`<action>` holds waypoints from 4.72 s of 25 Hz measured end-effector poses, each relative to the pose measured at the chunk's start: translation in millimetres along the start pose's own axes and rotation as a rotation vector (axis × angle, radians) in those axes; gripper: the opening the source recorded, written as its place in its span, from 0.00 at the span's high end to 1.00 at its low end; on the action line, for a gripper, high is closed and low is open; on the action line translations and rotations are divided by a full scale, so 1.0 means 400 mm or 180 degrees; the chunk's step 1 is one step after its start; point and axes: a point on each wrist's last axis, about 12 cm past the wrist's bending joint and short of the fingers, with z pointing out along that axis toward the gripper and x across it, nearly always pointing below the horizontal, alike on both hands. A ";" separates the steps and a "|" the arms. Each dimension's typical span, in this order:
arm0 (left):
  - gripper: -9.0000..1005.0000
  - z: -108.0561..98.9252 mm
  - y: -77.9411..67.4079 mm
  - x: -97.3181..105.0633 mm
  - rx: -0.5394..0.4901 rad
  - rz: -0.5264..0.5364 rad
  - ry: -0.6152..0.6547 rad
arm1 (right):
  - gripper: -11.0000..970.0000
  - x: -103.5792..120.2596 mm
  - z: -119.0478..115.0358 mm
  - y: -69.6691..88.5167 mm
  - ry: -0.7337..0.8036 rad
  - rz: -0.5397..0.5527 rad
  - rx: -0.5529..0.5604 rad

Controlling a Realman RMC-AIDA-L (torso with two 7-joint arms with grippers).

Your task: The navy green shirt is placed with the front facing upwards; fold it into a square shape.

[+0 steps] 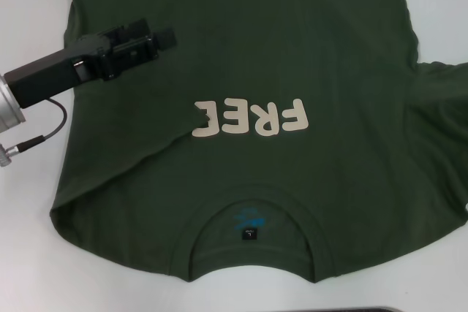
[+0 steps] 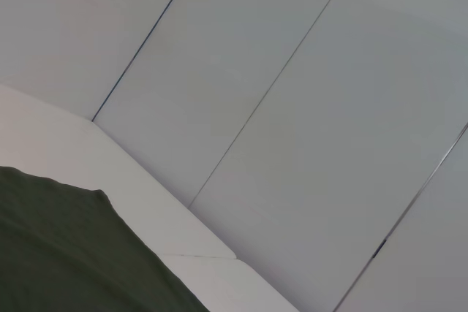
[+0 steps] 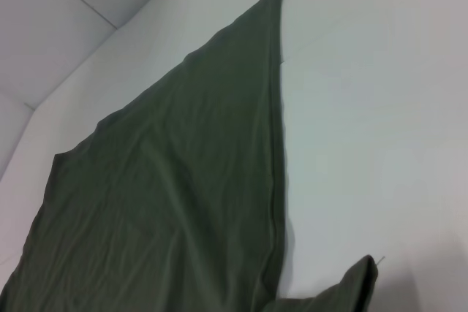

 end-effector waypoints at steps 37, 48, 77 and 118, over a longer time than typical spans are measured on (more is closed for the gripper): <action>0.10 0.007 0.001 -0.001 0.0011 0.0011 0.0040 | 0.93 -0.021 0.218 0.225 0.0371 -0.0533 -0.1011; 0.10 0.006 0.003 -0.005 0.0001 0.0020 0.0042 | 0.85 0.020 0.279 0.253 0.0557 -0.0533 -0.1043; 0.10 0.008 0.000 0.006 0.0011 -0.0034 0.0044 | 0.22 0.049 0.080 0.076 0.0332 -0.0036 -0.0605; 0.11 0.002 0.001 0.004 0.0008 0.0012 0.0053 | 0.83 0.088 0.144 0.103 0.0661 0.0072 -0.0574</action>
